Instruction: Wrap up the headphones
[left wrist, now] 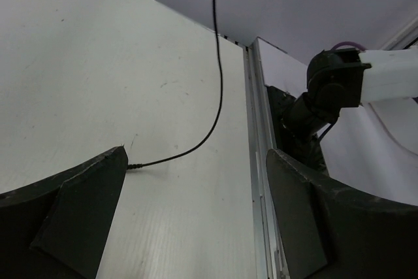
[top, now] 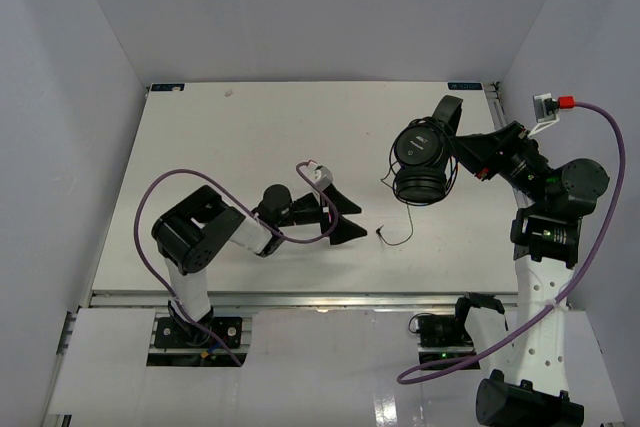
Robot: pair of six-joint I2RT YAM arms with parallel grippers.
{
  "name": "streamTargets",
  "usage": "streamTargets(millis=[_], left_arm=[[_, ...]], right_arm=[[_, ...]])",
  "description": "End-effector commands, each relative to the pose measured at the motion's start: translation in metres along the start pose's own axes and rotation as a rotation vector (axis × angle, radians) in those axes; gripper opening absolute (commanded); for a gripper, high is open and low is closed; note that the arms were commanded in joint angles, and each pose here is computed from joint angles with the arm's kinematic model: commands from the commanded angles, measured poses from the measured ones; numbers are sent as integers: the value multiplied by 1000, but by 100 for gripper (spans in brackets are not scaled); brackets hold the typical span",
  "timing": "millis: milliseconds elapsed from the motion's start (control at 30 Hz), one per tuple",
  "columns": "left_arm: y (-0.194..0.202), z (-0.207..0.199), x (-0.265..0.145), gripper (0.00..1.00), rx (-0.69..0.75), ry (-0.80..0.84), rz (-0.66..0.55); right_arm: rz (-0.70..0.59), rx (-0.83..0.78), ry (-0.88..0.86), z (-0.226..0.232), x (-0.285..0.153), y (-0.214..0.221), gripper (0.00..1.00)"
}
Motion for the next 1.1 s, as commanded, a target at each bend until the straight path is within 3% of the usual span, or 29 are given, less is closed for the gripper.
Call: streamTargets(millis=[0, 500, 767, 933, 1067], left_arm=[[-52, -37, 14, 98, 165, 232, -150], [-68, -35, 72, 98, 299, 10, -367], [-69, -39, 99, 96, 296, 37, -376], [-59, -42, 109, 89, 277, 75, -338], [-54, -41, 111, 69, 255, 79, -316]], right_arm=[[-16, -30, -11, 5, -2, -2, 8], [-15, -28, -10, 5, -2, -1, 8], [-15, -23, -11, 5, -2, -1, 8], [-16, -22, -9, 4, -2, -1, 8], [-16, -25, -11, 5, -2, -1, 8]])
Point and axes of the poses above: each gripper's point midway between its finger pads, its own x axis out along the fingers, its own z axis along the line the jaws close on, y = z × x, the point moved 8 cm from there along -x, back along the fingers, and after that the axes turned 7 degrees about -x, right-handed, at the moved point
